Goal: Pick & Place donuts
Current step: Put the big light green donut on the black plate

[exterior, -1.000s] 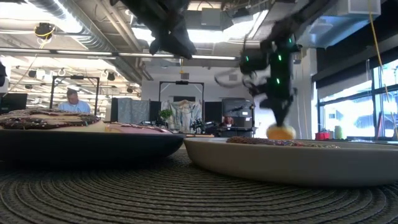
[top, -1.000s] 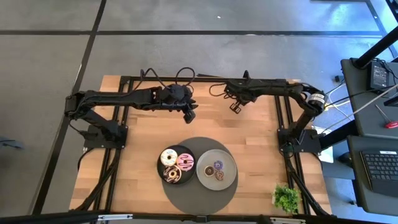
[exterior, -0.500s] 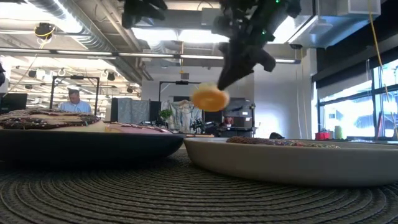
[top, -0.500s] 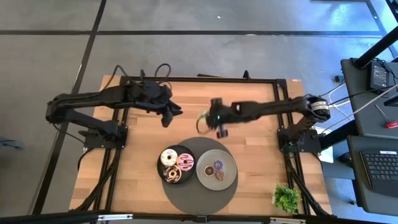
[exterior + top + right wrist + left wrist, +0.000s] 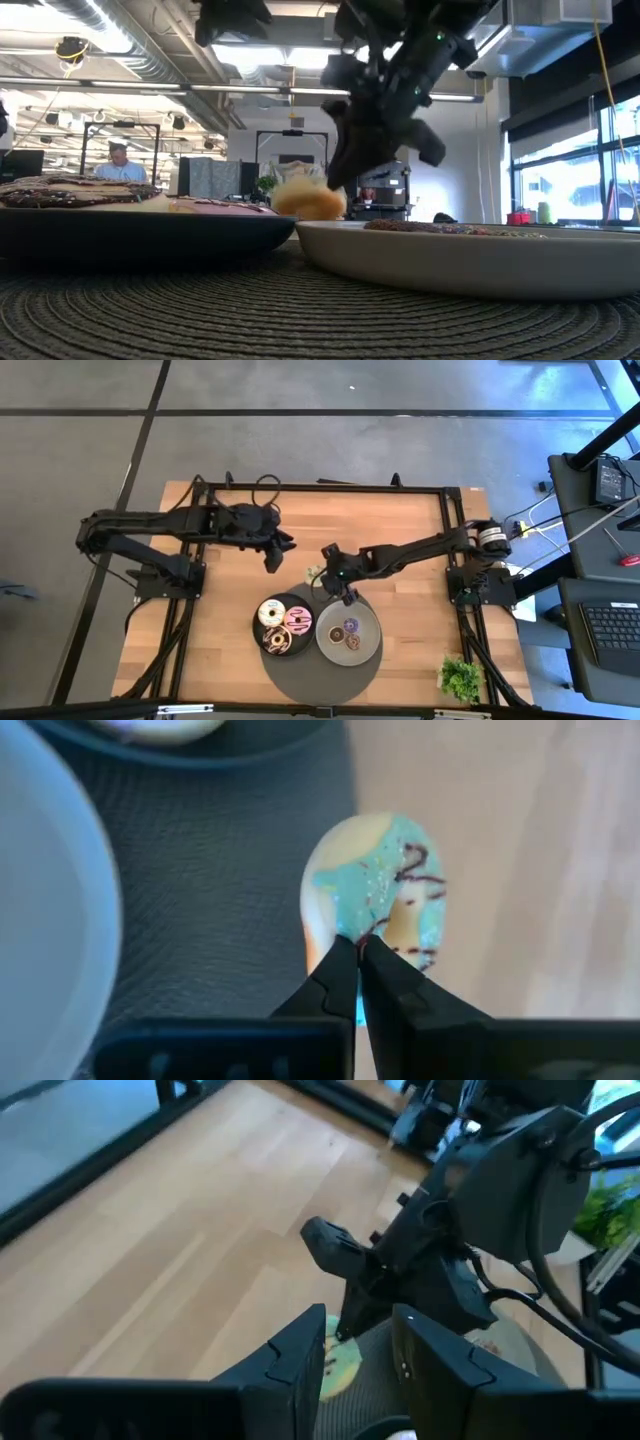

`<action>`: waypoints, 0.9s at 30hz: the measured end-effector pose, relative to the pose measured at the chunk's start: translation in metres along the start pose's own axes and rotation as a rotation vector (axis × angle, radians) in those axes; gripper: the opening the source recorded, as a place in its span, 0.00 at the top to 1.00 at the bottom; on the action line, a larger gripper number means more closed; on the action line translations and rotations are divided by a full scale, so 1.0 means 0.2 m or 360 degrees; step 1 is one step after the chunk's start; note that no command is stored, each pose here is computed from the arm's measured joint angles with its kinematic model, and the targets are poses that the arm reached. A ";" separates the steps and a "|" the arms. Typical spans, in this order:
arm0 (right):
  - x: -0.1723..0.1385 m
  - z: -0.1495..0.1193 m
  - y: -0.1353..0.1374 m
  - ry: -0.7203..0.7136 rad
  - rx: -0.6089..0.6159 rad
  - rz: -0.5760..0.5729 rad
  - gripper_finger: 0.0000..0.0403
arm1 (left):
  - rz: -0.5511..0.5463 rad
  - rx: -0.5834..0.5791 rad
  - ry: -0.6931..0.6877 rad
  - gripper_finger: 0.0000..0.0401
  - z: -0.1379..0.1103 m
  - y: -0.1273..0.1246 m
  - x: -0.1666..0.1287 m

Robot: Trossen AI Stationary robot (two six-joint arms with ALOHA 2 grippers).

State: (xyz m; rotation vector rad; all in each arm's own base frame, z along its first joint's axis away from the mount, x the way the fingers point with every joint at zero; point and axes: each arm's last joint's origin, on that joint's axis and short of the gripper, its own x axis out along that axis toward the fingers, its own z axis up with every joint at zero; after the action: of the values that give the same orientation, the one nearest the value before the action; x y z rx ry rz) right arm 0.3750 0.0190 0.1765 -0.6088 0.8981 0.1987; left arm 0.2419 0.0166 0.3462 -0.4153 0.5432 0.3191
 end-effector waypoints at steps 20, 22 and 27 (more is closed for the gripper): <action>0.10 -0.04 0.05 0.0059 0.0058 0.0112 0.74 | 0.0120 0.0022 0.0282 0.72 -0.10 -0.03 0.30; 0.10 -0.04 0.05 0.0053 0.0090 0.0110 0.68 | 0.0128 0.0013 0.0274 0.72 -0.10 -0.02 0.30; 0.04 -0.02 0.02 0.0005 0.0100 0.0086 0.59 | 0.0156 -0.0037 0.0263 0.72 -0.08 0.01 0.31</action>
State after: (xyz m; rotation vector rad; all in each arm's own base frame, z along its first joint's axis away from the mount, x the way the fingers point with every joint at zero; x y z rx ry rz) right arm 0.3763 0.0196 0.1674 -0.5272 0.9209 0.2175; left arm 0.2842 0.0213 0.2989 -0.4408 0.7234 0.3880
